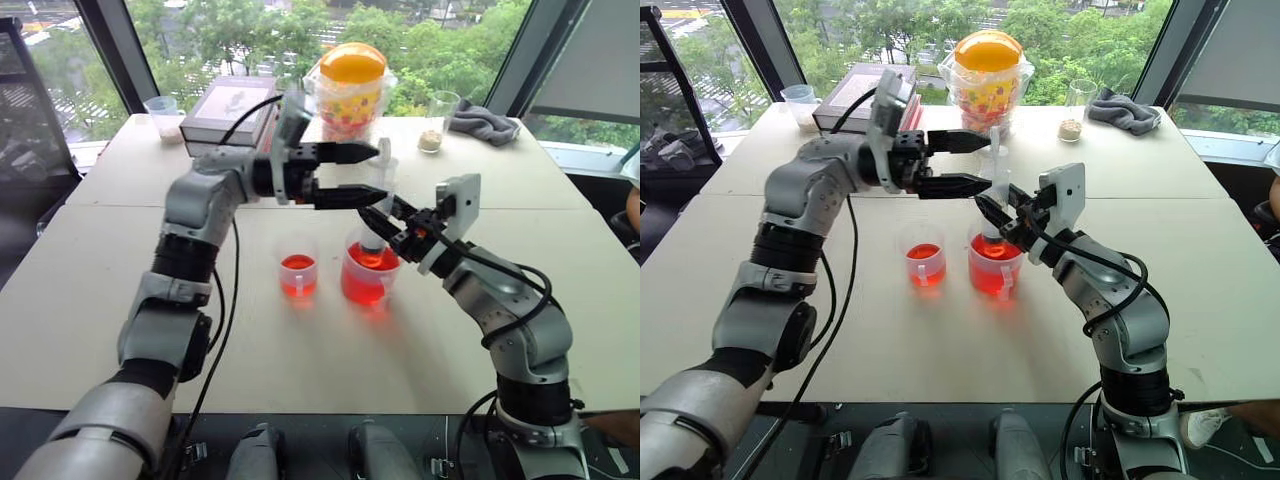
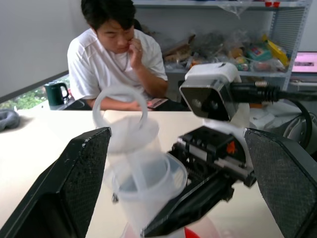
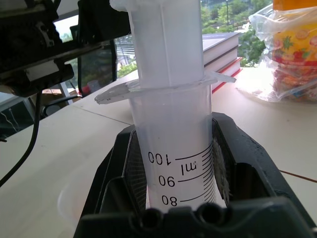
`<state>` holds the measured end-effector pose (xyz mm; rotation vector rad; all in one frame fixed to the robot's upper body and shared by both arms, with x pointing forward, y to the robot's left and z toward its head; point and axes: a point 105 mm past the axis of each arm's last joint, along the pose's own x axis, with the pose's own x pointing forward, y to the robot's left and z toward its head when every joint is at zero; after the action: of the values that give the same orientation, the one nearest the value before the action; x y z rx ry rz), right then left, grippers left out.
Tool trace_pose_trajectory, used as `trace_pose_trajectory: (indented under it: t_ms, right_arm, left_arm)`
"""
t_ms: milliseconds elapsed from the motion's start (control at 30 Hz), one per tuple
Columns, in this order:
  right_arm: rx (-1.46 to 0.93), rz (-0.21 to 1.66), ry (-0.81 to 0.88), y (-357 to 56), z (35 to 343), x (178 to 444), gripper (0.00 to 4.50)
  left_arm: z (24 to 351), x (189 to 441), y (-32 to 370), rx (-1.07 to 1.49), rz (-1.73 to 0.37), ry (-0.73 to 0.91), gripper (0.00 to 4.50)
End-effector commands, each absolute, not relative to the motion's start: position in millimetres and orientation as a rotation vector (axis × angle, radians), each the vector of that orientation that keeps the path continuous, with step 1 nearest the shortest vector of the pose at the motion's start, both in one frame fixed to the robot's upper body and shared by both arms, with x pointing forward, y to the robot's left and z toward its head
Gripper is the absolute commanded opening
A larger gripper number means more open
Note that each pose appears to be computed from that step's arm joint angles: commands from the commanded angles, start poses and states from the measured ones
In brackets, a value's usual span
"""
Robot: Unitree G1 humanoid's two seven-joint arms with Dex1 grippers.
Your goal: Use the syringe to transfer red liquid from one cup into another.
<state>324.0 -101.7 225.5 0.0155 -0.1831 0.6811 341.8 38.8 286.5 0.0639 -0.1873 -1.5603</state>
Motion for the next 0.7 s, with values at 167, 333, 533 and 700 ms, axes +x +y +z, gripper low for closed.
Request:
trace_pose_trajectory:
  t_ms: [167, 333, 533, 700]
  right_arm:
    - [0.002, 0.706, -0.286, -98.3, 254.9, 313.7, 1.41]
    - [0.01, 0.783, -0.366, -87.3, 294.8, 305.6, 1.41]
    - [0.078, 0.915, -0.414, -60.4, 321.9, 301.5, 1.41]
    - [0.171, 0.995, -0.369, -34.0, 304.2, 310.5, 1.41]
  left_arm:
    - [298.6, 342.4, 78.5, 0.066, -1.446, -0.207, 4.44]
    - [299.3, 355.8, 112.9, 0.099, -1.301, -0.192, 4.44]
    - [308.9, 362.6, 137.0, 0.103, -1.2, -0.212, 4.44]
    - [315.3, 361.4, 153.0, 0.118, -1.137, -0.227, 4.44]
